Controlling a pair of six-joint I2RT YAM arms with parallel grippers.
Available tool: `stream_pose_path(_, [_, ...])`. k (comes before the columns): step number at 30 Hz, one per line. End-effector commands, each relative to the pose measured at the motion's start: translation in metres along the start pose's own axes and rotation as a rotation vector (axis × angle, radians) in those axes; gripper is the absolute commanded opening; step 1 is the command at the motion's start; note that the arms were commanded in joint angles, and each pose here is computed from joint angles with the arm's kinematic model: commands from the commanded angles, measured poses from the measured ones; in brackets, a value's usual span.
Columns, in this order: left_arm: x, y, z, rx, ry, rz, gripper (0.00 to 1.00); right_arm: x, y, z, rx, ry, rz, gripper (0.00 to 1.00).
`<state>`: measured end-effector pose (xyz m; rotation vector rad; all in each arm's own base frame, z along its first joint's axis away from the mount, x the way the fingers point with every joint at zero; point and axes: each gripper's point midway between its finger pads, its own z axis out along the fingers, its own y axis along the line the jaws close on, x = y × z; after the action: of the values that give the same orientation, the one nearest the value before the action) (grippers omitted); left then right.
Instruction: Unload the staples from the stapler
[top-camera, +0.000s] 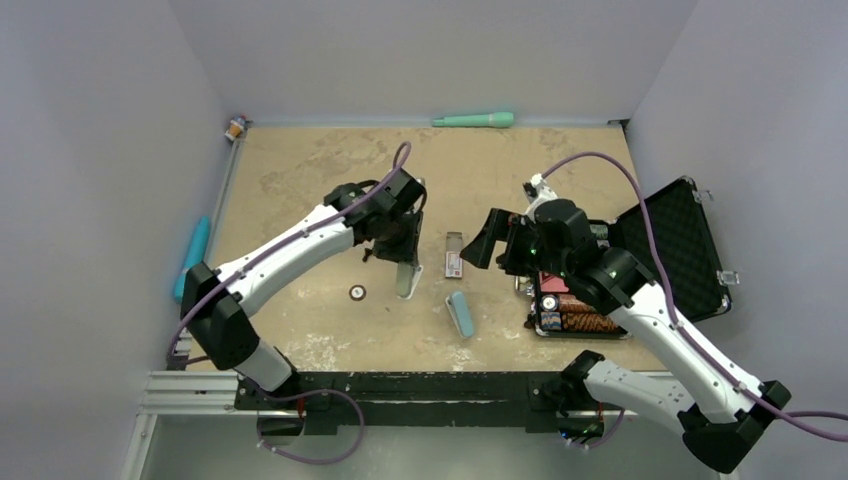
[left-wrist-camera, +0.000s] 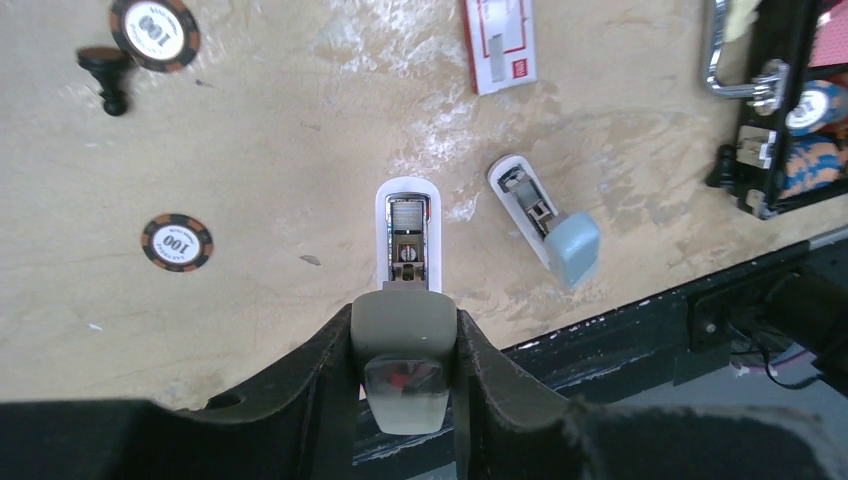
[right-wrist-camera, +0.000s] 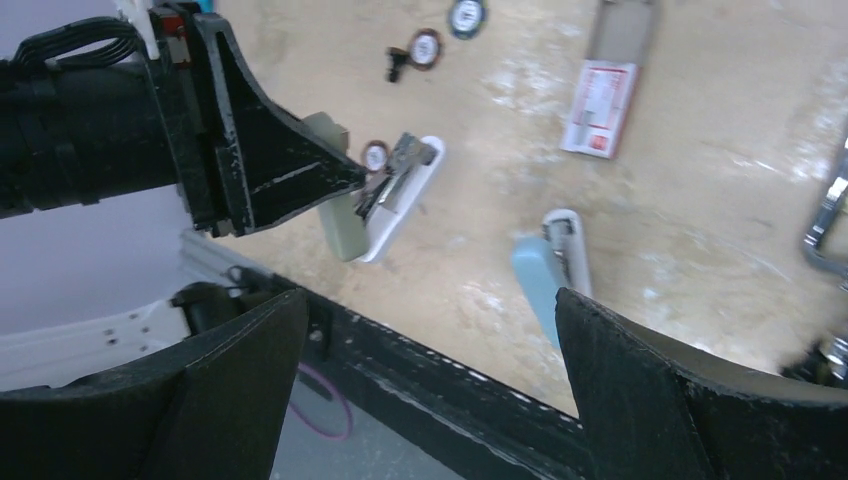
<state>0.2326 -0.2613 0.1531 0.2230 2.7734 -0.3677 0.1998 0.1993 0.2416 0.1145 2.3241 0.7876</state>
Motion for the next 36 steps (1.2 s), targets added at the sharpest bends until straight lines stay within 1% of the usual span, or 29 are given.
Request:
stream_pose_path(1, [-0.032, -0.007, -0.062, 0.090, -0.144, 0.101, 0.00, -0.041, 0.078, -0.020, -0.307, -0.096, -0.005, 0.99])
stream_pose_path(6, [-0.054, -0.009, -0.115, 0.168, -0.225, 0.098, 0.00, -0.070, 0.131, -0.038, -0.511, -0.147, -0.010, 0.99])
stream_pose_path(8, [-0.064, -0.007, -0.135, 0.170, -0.259, 0.098, 0.00, -0.080, 0.149, -0.048, -0.591, -0.172, -0.014, 0.99])
stream_pose_path(10, [-0.074, 0.001, -0.153, 0.140, -0.304, 0.087, 0.00, -0.089, 0.166, -0.059, -0.678, -0.198, -0.017, 0.99])
stream_pose_path(13, [-0.088, 0.026, -0.179, 0.023, -0.403, 0.036, 0.00, -0.099, 0.183, -0.075, -0.787, -0.233, -0.016, 0.99])
stream_pose_path(15, [-0.091, 0.034, -0.194, 0.023, -0.445, 0.015, 0.00, -0.103, 0.188, -0.081, -0.825, -0.246, -0.014, 0.99])
stream_pose_path(19, [-0.091, 0.039, -0.217, 0.106, -0.458, -0.058, 0.00, -0.107, 0.198, -0.092, -0.912, -0.272, -0.021, 0.99])
stream_pose_path(22, [-0.091, 0.034, -0.233, 0.181, -0.470, -0.068, 0.00, -0.100, 0.206, -0.103, -1.031, -0.262, -0.015, 0.99])
stream_pose_path(24, [-0.092, 0.030, -0.244, 0.217, -0.492, -0.065, 0.00, -0.098, 0.205, -0.105, -1.071, -0.258, 0.023, 0.99])
stream_pose_path(28, [-0.095, 0.022, -0.267, 0.284, -0.542, -0.078, 0.00, -0.107, 0.203, -0.101, -1.029, -0.291, 0.056, 0.99])
stream_pose_path(30, [-0.096, 0.013, -0.280, 0.356, -0.567, -0.072, 0.00, -0.109, 0.202, -0.096, -0.995, -0.286, 0.054, 0.99])
stream_pose_path(32, [-0.095, 0.001, -0.290, 0.438, -0.571, -0.053, 0.00, -0.109, 0.202, -0.097, -1.005, -0.289, 0.046, 0.99])
stream_pose_path(36, [-0.092, -0.019, -0.310, 0.572, -0.573, -0.023, 0.00, -0.103, 0.206, -0.126, -1.184, -0.346, 0.048, 0.99])
